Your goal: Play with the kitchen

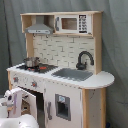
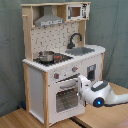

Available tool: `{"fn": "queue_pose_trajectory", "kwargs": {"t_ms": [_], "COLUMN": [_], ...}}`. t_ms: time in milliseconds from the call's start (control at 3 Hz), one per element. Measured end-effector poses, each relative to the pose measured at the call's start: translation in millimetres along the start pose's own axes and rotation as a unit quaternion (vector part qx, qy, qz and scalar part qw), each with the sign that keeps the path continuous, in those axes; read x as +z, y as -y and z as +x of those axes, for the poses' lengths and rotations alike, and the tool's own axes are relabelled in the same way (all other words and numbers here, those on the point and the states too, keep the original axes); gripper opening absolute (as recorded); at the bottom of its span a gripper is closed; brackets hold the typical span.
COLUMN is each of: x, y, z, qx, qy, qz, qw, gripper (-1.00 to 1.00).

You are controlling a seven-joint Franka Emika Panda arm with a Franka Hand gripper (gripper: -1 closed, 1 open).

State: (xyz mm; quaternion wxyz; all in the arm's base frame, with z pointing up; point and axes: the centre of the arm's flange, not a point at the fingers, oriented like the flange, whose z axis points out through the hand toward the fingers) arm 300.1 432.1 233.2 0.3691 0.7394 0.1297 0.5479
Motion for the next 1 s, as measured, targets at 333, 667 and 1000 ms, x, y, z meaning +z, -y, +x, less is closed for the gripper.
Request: {"fn": "queue_pose_trajectory", "kwargs": {"t_ms": [333, 667, 1000], "x": [22.6, 54.4, 11.2], "y": [-3.1, -10.2, -1.8], "z": [15.6, 15.6, 28.6], "qx": [-0.018, -0.05, -0.08], "qy": [0.007, 0.027, -0.006], "qz": [0.003, -0.012, 0.015], "qw": [0.9998, 0.9983, 0.9966], "gripper": [1.0, 1.0, 1.0]}}
